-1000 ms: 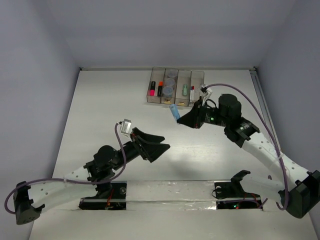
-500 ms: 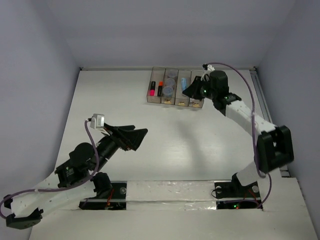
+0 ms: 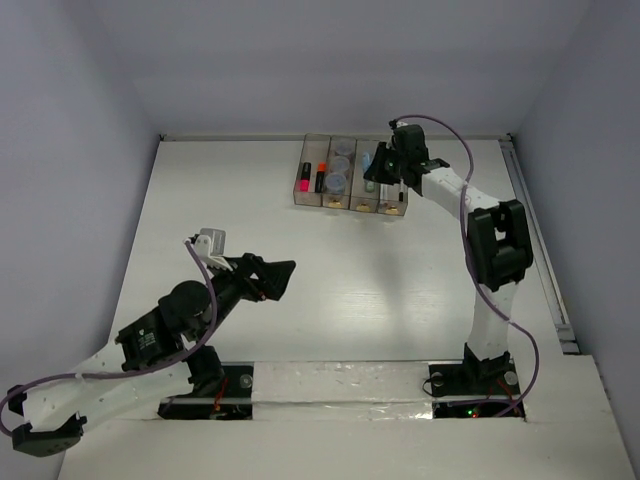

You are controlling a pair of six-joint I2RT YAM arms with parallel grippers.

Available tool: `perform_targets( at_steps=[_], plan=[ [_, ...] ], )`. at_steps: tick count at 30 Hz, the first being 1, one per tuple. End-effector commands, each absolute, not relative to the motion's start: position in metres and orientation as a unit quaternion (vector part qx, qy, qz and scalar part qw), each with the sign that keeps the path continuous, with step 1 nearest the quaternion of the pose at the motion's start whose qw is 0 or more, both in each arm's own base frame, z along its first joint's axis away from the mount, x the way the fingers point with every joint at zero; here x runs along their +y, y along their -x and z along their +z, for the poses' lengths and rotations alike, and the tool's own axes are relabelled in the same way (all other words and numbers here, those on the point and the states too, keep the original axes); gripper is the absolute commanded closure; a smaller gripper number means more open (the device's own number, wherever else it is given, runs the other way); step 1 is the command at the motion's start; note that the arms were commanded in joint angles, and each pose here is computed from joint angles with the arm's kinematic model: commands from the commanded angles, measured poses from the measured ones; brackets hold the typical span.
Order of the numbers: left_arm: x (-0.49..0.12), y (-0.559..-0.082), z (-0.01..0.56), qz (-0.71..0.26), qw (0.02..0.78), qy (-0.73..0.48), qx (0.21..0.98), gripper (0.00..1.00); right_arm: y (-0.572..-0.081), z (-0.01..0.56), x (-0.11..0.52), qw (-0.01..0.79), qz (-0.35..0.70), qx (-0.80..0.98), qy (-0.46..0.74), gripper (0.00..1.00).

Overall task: Sort the stationery into containers
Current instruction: Place the pen in the storage box, then reset both arms

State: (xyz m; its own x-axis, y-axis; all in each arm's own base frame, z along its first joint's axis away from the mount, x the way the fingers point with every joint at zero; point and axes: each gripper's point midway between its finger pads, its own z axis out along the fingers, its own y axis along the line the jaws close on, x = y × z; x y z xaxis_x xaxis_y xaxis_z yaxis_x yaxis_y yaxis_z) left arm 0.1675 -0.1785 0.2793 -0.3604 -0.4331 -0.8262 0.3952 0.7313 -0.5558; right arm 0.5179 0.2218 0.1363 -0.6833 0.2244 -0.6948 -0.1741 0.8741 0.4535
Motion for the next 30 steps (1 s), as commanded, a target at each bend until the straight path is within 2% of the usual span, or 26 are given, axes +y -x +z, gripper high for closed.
perform_targets(
  at_steps=[1,2,3,7,10,13,14,16,17,18,20,21,22,27,30],
  plan=[
    [-0.173,-0.169,0.287,-0.367,0.578,0.022,0.729,0.01,-0.534,0.168,0.217,0.434,0.243,0.867,-0.025,0.68],
    [-0.173,-0.170,0.287,-0.365,0.578,0.021,0.729,0.01,-0.534,0.166,0.217,0.429,0.240,0.870,-0.026,0.60],
    [-0.173,-0.170,0.286,-0.363,0.579,0.022,0.730,0.01,-0.533,0.166,0.216,0.428,0.239,0.871,-0.026,0.42],
    [-0.169,-0.171,0.293,-0.360,0.583,0.029,0.728,0.01,-0.528,0.189,0.218,0.441,0.252,0.861,-0.014,0.11],
    [-0.167,-0.170,0.301,-0.365,0.586,0.032,0.723,0.01,-0.516,0.224,0.217,0.465,0.265,0.845,-0.006,0.06],
    [-0.166,-0.170,0.312,-0.373,0.590,0.035,0.715,0.01,-0.496,0.249,0.212,0.484,0.274,0.831,0.003,0.05],
    [-0.166,-0.169,0.315,-0.375,0.590,0.036,0.714,0.01,-0.481,0.287,0.209,0.516,0.288,0.807,0.011,0.05],
    [-0.165,-0.170,0.322,-0.377,0.594,0.036,0.709,0.01,-0.453,0.286,0.201,0.518,0.291,0.804,0.014,0.09],
    [-0.165,-0.169,0.324,-0.377,0.595,0.035,0.709,0.01,-0.428,0.328,0.194,0.557,0.305,0.772,0.021,0.10],
    [-0.164,-0.170,0.326,-0.375,0.596,0.034,0.709,0.01,-0.409,0.312,0.189,0.547,0.304,0.779,0.021,0.11],
    [-0.162,-0.171,0.331,-0.373,0.601,0.038,0.706,0.01,-0.375,0.328,0.180,0.570,0.316,0.758,0.030,0.17],
    [-0.161,-0.171,0.334,-0.372,0.604,0.038,0.704,0.01,-0.342,0.361,0.170,0.606,0.326,0.725,0.037,0.17],
    [-0.160,-0.172,0.340,-0.372,0.611,0.036,0.698,0.01,-0.327,0.352,0.163,0.607,0.321,0.726,0.035,0.00],
    [-0.150,-0.172,0.371,-0.372,0.638,0.034,0.673,0.01,-0.230,0.411,0.112,0.698,0.303,0.649,0.008,0.00],
    [-0.141,-0.171,0.389,-0.370,0.653,0.040,0.659,0.01,-0.205,0.423,0.081,0.736,0.266,0.622,-0.027,0.00]
  ],
)
